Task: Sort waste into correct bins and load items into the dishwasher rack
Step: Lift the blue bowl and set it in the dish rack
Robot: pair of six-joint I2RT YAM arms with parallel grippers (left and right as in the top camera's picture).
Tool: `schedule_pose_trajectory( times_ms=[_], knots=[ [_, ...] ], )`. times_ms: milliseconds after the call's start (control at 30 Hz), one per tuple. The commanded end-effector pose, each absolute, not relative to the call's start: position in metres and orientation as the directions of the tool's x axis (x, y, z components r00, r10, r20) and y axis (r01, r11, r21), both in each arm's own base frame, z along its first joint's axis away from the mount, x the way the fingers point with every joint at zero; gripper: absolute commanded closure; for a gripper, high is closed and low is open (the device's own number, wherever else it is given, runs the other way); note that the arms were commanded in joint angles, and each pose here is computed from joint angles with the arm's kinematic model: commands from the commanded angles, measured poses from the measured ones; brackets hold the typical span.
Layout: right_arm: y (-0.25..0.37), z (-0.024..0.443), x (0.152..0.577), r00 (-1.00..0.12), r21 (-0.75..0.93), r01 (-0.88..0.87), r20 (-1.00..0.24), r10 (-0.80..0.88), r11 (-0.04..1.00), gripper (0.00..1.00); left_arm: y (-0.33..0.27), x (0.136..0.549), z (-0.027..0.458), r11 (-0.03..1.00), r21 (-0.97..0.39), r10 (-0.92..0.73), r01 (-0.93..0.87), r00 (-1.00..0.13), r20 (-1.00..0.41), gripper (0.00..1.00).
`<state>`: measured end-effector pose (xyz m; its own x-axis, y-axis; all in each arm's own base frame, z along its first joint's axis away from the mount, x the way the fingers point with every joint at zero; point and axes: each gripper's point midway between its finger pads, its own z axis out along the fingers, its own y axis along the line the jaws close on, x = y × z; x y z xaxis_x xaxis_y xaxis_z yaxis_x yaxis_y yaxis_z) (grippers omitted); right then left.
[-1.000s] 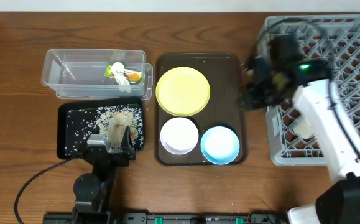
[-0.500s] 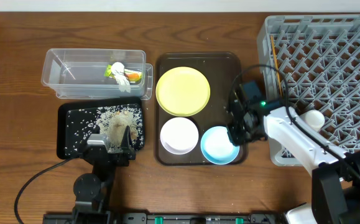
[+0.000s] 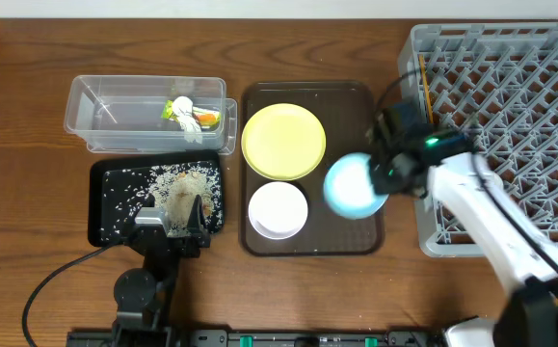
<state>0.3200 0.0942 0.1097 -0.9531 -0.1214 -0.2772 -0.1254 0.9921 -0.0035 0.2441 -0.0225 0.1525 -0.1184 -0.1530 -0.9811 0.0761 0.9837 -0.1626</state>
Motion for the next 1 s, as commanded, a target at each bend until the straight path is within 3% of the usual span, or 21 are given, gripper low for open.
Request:
schedule_pose_trajectory(
  times_ms=[0, 200, 267, 467, 600, 967],
  knots=[
    [0.032, 0.179, 0.351, -0.859, -0.186, 0.171, -0.508, 0.054, 0.968, 0.99, -0.022, 0.243, 0.138, 0.986, -0.153, -0.14, 0.068, -0.162, -0.977, 0.12],
    [-0.05, 0.249, 0.35, -0.683, -0.391, 0.524, -0.724, 0.099, 0.757, 0.99, -0.022, 0.243, 0.138, 0.986, -0.153, -0.14, 0.068, -0.162, -0.977, 0.12],
    [-0.069, 0.259, 0.346, -0.662, -0.45, 0.588, -0.745, 0.08, 0.673, 0.99, -0.022, 0.243, 0.138, 0.986, -0.153, -0.14, 0.068, -0.162, -0.977, 0.12],
    [-0.092, 0.259, 0.356, -0.638, -0.505, 0.663, -0.767, 0.065, 0.552, 0.99, -0.022, 0.243, 0.138, 0.986, -0.153, -0.14, 0.068, -0.162, -0.977, 0.12],
    [-0.101, 0.261, 0.359, -0.655, -0.588, 0.683, -0.756, 0.006, 0.433, 0.99, -0.022, 0.243, 0.138, 0.986, -0.153, -0.14, 0.068, -0.162, -0.977, 0.12],
    [-0.109, 0.206, 0.392, -0.837, -0.812, 0.491, -0.54, -0.088, 0.316, 0.99, -0.022, 0.243, 0.138, 0.986, -0.153, -0.14, 0.068, -0.162, -0.977, 0.12]
  ],
)
